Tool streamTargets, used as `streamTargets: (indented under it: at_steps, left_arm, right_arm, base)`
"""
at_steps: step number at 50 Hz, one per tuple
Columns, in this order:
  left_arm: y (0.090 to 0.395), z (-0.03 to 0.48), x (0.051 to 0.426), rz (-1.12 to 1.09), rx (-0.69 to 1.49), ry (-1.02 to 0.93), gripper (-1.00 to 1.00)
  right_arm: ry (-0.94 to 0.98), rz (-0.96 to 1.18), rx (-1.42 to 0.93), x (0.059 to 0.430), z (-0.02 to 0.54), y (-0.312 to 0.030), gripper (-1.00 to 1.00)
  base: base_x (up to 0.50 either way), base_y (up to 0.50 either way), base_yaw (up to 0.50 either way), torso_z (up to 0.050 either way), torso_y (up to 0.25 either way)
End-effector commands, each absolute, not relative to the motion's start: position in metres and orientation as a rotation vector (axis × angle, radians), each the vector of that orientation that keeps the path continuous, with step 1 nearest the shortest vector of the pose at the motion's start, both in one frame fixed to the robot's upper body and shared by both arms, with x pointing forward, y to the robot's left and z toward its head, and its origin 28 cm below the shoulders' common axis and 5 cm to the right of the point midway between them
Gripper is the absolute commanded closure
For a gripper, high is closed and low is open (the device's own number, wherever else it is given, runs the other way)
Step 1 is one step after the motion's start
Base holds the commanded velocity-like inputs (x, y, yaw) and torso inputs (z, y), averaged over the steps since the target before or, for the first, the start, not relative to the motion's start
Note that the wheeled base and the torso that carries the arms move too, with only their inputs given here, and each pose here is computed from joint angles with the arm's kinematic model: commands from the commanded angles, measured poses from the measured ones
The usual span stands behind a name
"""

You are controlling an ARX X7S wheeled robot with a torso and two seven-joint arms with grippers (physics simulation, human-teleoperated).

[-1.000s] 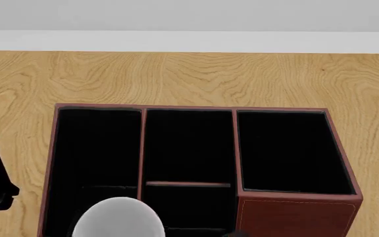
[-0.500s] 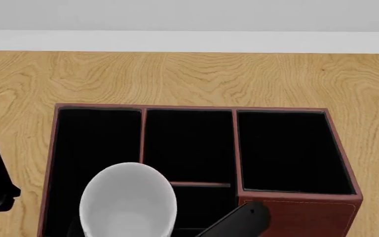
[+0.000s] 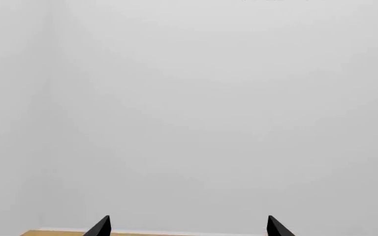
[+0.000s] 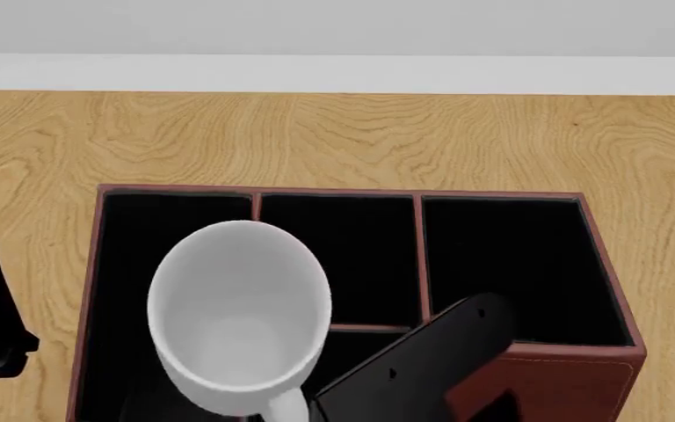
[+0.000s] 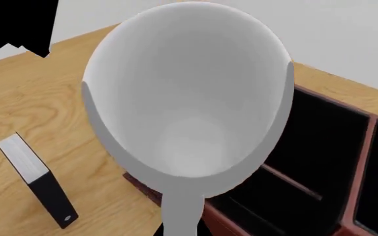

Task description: Pick up the white mug and place it to the right of the caddy.

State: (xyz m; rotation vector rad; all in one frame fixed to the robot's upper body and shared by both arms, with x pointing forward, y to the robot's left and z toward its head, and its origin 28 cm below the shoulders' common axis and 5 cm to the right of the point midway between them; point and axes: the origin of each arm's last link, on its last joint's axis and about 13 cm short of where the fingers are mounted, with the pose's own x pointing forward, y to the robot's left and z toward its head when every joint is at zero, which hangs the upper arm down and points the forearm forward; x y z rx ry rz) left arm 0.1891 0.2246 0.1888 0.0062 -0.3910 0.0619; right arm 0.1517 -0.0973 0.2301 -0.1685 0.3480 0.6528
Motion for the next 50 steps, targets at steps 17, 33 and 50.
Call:
streamTargets:
  at_steps: [17,33,50]
  left_arm:
    - [0.225,0.190,0.189,0.059,0.001,-0.395,-1.00]
    - [0.223,0.193,0.188,0.052,0.006,-0.400,-1.00]
    - [0.223,0.192,0.189,0.050,0.009,-0.399,-1.00]
  right_arm:
    - [0.313,0.557,-0.184,0.155,0.262,-0.111,1.00]
    - [0.315,0.510,-0.174,0.154,0.276,-0.118,1.00]
    - [0.301,0.462,-0.168,0.151,0.286,-0.125,1.00]
  base:
    - [0.00,0.00,0.00,0.000,0.000]
    - [0.00,0.00,0.00,0.000,0.001]
    - [0.00,0.00,0.00,0.000,0.001]
